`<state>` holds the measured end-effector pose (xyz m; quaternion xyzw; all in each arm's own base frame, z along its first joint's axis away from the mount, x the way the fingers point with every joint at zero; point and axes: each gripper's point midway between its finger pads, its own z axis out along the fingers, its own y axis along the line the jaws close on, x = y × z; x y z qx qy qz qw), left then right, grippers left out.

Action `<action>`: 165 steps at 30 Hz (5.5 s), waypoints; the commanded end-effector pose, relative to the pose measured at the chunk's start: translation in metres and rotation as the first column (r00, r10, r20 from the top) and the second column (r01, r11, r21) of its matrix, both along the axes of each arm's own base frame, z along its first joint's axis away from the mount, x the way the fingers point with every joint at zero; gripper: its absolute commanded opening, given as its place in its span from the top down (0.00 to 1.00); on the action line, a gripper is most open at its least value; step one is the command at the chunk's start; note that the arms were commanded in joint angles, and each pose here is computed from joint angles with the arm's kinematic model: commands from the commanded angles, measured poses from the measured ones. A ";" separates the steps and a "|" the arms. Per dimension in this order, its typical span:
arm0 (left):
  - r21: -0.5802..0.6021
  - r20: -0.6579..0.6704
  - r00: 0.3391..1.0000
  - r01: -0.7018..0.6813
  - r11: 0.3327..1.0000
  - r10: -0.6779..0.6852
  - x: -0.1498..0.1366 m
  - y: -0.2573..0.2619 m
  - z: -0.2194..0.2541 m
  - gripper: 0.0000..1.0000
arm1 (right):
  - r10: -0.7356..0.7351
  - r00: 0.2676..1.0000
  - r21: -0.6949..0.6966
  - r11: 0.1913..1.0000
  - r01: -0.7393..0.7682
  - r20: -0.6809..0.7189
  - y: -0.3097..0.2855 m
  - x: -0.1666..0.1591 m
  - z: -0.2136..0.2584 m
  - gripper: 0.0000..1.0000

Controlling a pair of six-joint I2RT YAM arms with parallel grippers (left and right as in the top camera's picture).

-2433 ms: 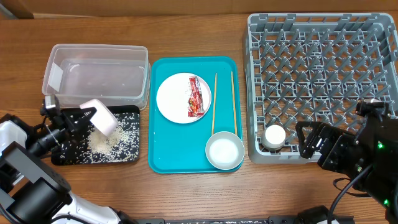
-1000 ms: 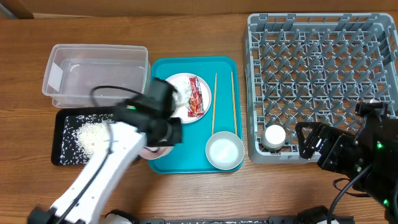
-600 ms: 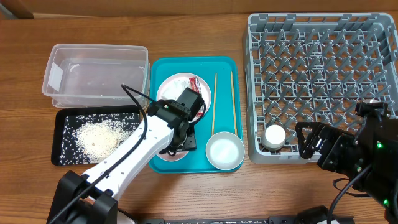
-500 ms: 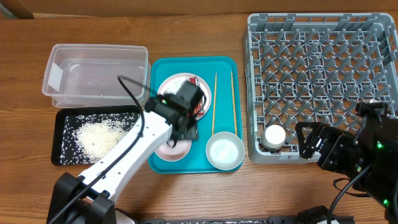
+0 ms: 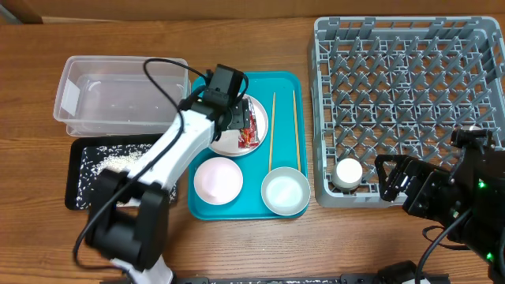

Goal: Sort waste into correct bins and load items into the dishwasher

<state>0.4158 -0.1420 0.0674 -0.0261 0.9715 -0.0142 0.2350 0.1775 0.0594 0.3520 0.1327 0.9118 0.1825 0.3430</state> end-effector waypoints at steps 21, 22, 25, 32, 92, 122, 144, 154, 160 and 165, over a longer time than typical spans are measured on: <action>0.158 0.077 0.994 -0.084 0.984 0.073 -0.005 0.048 0.118 0.96 | -0.008 1.000 -0.006 1.000 0.008 -0.002 -0.002 0.000 -0.001 0.00; 0.188 0.103 0.988 -0.128 0.974 0.110 -0.003 0.061 0.125 0.96 | -0.008 1.000 -0.006 1.000 0.008 -0.002 -0.002 0.000 -0.001 0.00; 0.243 0.115 0.971 -0.232 0.942 0.210 0.002 0.101 0.122 0.96 | -0.008 1.000 -0.006 1.000 0.008 -0.002 -0.002 0.000 -0.001 0.00; 0.169 0.032 0.935 -0.352 0.921 0.352 0.017 0.157 0.086 0.51 | -0.008 1.000 -0.006 1.000 0.008 -0.003 -0.002 -0.001 -0.001 0.00; -0.064 -0.072 0.994 -0.091 0.994 0.086 -0.038 0.085 0.183 0.30 | -0.009 1.000 -0.012 1.000 0.008 -0.023 -0.003 -0.004 -0.004 0.00; -0.122 0.130 0.991 0.045 0.992 -0.029 -0.179 0.052 0.284 0.00 | -0.009 1.000 -0.014 1.000 0.008 -0.030 -0.003 -0.005 -0.006 0.00; 0.015 0.738 0.635 0.323 0.946 -0.228 -0.198 0.072 0.243 0.00 | -0.008 1.000 -0.014 1.000 0.008 -0.030 -0.003 -0.005 -0.006 0.00; 0.025 0.836 0.513 0.321 0.947 -0.196 -0.202 0.072 0.166 0.00 | -0.009 1.000 -0.014 1.000 0.008 -0.030 -0.003 -0.005 -0.006 0.00; 0.025 0.835 0.513 0.327 0.945 -0.200 -0.201 0.071 0.132 0.00 | -0.009 1.000 -0.014 1.000 0.008 -0.030 -0.003 -0.005 -0.006 0.00; 0.003 0.820 0.540 0.326 0.945 -0.189 -0.192 0.068 0.103 0.00 | -0.008 1.000 -0.014 1.000 0.008 -0.030 -0.003 -0.005 -0.006 0.00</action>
